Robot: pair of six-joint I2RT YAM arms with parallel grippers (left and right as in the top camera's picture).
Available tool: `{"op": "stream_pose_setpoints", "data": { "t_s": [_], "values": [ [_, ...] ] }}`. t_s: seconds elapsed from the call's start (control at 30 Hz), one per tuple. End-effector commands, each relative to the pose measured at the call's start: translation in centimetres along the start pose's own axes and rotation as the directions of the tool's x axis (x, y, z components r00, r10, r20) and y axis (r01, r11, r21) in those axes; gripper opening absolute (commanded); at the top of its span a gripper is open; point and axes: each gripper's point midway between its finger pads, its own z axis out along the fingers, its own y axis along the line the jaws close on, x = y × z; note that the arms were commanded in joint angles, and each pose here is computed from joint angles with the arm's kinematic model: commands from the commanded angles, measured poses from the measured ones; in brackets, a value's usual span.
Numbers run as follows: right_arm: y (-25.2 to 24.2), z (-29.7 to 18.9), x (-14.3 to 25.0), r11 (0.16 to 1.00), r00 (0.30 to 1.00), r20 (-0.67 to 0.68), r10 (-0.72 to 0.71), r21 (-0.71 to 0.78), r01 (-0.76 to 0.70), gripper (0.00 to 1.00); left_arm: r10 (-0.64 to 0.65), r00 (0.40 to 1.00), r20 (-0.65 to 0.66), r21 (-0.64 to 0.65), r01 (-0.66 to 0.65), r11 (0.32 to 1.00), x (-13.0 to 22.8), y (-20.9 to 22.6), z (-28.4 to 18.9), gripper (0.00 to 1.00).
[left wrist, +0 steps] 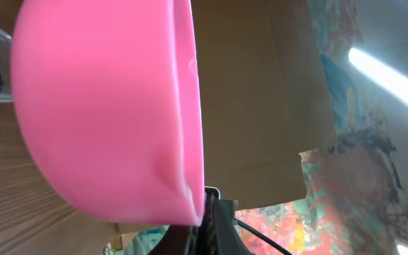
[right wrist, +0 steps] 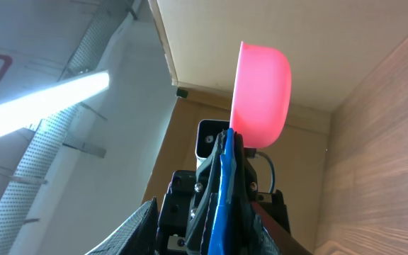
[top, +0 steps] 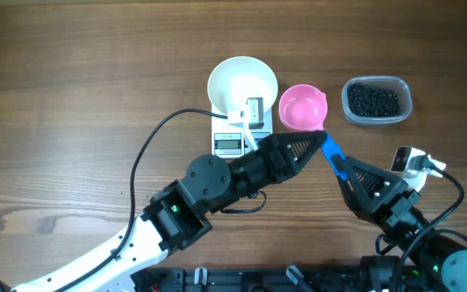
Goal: Scoop item into bowl and weigh 150g on scale
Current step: 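Bring the right gripper to the blue handle beside the left gripper, then open the left gripper and withdraw it, leaving the cup in the right gripper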
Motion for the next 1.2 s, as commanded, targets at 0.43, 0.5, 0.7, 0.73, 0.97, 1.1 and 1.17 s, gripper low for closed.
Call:
{"op": "stream_pose_setpoints", "data": {
  "t_s": [0.43,0.5,0.7,0.73,0.97,1.1,1.17],
  "values": [
    [0.26,0.03,0.34,0.997,0.996,-0.016,0.083,0.004,-0.083,0.4,0.001,1.0,0.007,-0.011,0.0,1.0,-0.01,0.27,0.06,0.04],
    [0.27,0.03,0.35,0.997,0.996,-0.017,0.082,0.004,-0.082,0.39,0.0,1.0,0.007,-0.012,0.0,1.0,0.0,0.33,0.09,0.04],
    [0.26,0.02,0.4,0.997,0.996,-0.02,0.083,0.005,-0.083,0.34,0.0,1.0,0.009,-0.013,0.0,1.0,-0.04,0.35,0.1,0.04],
    [0.25,0.02,0.41,0.997,0.996,-0.021,0.083,0.005,-0.083,0.34,0.0,1.0,0.01,-0.013,0.0,1.0,-0.05,0.35,0.1,0.04],
    [0.22,0.02,0.64,0.995,0.994,-0.034,0.101,0.009,-0.101,0.33,0.0,1.0,0.01,-0.013,0.0,1.0,-0.06,0.35,0.1,0.04],
    [0.2,0.01,0.84,0.995,0.994,-0.045,0.102,0.011,-0.101,0.32,0.0,1.0,0.01,-0.013,0.0,1.0,-0.05,0.35,0.1,0.04],
    [0.18,0.01,0.94,0.995,0.994,-0.051,0.1,0.012,-0.099,0.3,0.0,1.0,0.01,-0.013,0.0,1.0,-0.05,0.34,0.1,0.04]
  ]
}}
